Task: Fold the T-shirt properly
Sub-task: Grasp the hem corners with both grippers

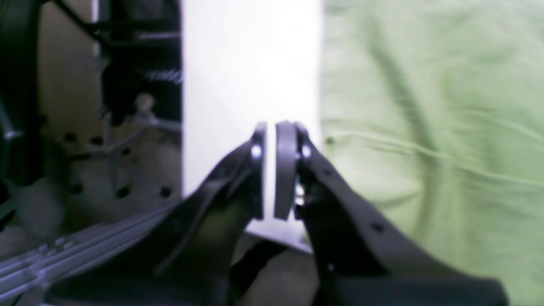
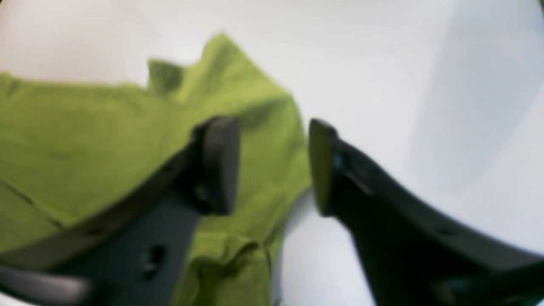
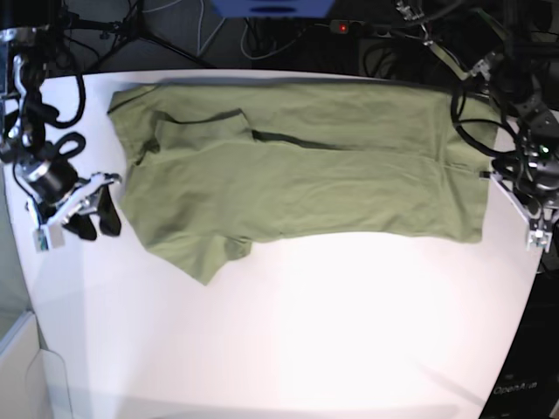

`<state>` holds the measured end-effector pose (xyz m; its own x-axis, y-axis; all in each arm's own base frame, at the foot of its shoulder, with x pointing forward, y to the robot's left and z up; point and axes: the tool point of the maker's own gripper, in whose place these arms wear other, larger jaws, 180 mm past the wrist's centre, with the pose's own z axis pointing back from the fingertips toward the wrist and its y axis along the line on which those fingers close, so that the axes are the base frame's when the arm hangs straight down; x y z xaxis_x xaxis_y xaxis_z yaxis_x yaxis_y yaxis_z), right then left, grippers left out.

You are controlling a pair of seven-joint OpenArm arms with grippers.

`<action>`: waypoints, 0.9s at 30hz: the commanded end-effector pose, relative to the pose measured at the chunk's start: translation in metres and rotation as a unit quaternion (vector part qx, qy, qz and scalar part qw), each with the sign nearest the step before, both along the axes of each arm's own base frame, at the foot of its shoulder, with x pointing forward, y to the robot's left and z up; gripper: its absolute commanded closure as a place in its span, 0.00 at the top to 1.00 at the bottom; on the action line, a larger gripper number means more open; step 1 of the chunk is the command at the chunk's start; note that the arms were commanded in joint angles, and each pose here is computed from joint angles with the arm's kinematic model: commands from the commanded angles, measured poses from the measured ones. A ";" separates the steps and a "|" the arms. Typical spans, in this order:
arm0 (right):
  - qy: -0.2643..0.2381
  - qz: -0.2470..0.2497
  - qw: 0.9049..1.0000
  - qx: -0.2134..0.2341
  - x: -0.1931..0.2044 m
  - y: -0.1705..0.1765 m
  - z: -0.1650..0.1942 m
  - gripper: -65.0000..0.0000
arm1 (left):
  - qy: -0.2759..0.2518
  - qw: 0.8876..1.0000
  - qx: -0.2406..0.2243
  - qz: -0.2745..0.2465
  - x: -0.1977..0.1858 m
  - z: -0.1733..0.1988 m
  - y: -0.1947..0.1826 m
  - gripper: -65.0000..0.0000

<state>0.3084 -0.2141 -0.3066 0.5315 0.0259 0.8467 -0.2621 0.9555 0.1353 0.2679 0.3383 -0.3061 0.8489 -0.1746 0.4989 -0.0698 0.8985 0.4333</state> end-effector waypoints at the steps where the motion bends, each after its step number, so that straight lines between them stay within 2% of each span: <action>1: -0.019 0.002 1.000 -0.012 0.016 -0.007 0.018 0.53 | -0.026 0.999 0.020 0.003 0.011 0.022 0.011 0.06; 4: 0.012 0.012 1.000 -0.016 0.047 -0.014 0.015 0.69 | -0.021 1.000 0.010 0.007 0.027 0.020 0.024 0.06; 6: 0.047 0.017 0.999 -0.014 0.063 -0.022 0.004 0.73 | -0.006 1.000 0.000 0.010 0.032 0.012 0.033 0.06; 11: 0.090 0.050 0.995 -0.001 0.087 -0.019 -0.018 0.74 | 0.018 0.999 -0.026 0.014 0.040 -0.006 0.040 0.06; 13: 0.099 0.059 0.993 -0.001 0.099 -0.010 -0.024 0.74 | 0.007 0.999 -0.038 0.007 0.052 -0.010 0.040 0.06; 17: 0.118 0.088 0.988 -0.036 0.107 0.009 -0.040 0.74 | -0.002 0.998 -0.061 -0.006 0.064 -0.024 0.035 0.06; 20: 0.123 0.106 0.986 -0.042 0.115 0.029 -0.053 0.74 | -0.001 0.996 -0.085 -0.013 0.073 -0.039 0.032 0.06; 23: 0.145 0.103 0.983 -0.048 0.116 0.031 -0.071 0.74 | 0.008 0.994 -0.108 -0.016 0.076 -0.056 0.030 0.06; 27: 0.143 0.100 0.984 -0.045 0.119 0.041 -0.085 0.74 | 0.010 0.993 -0.120 -0.018 0.075 -0.067 0.032 0.06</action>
<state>0.4074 -0.1758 -0.4148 0.7701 0.2376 0.5920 -0.3985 0.9038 0.1557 0.3328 0.3579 -0.3922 0.8769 -0.0733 0.4751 -0.0119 0.9847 0.1740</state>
